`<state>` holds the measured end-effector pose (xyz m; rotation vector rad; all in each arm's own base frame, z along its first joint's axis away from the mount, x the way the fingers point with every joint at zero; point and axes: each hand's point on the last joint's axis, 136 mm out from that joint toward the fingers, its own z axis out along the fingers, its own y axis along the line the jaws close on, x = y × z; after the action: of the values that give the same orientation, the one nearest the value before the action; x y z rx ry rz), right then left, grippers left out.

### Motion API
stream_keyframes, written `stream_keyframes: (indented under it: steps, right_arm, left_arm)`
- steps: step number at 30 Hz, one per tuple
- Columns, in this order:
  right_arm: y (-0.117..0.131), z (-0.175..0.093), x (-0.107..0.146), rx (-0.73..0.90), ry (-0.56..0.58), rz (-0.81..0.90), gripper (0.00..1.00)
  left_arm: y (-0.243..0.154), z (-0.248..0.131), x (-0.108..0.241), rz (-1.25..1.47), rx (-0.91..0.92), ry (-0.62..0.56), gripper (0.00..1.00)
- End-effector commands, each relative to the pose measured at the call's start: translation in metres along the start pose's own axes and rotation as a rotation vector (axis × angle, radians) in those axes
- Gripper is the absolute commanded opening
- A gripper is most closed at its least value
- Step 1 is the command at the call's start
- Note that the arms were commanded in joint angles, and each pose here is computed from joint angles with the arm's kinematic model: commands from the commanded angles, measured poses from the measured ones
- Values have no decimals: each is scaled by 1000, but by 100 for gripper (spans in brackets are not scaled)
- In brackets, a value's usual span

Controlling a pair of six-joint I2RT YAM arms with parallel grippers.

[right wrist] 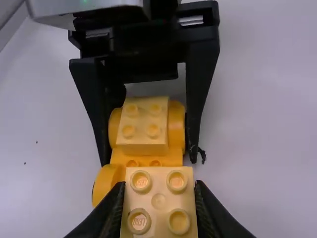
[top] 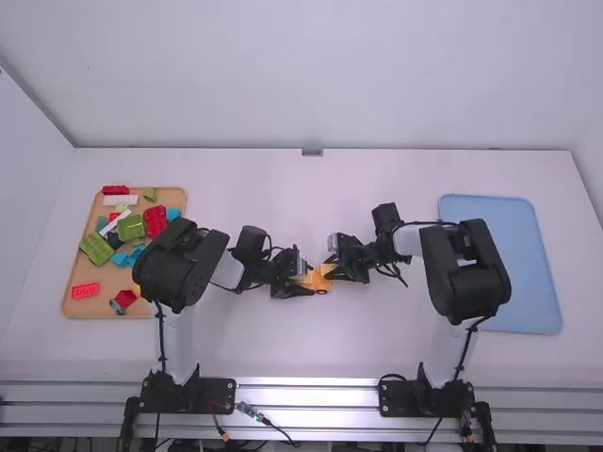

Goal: Assemble lego blocks to make yellow taxi

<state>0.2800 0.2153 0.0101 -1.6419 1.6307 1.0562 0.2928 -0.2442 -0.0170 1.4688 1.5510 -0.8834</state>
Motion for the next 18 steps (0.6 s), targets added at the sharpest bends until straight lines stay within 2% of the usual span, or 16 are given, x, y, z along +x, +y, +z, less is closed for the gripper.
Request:
stream_keyframes:
  steps: [1, 7, 14, 18]
  right_arm:
    - [-1, 2, -3, -3, 20, 40, 0]
    - [11, -3, -20, 34, 11, -31, 0]
    - [15, 1, -20, 182, 20, -84, 0]
    - [13, 2, -13, 226, 20, -36, 0]
  left_arm:
    - [-3, 5, 1, -2, 23, -5, 43]
    - [-2, 4, 2, -5, 18, -4, 43]
    - [-5, 5, -3, 2, 37, -26, 44]
    - [-8, 4, -5, 3, 49, -39, 45]
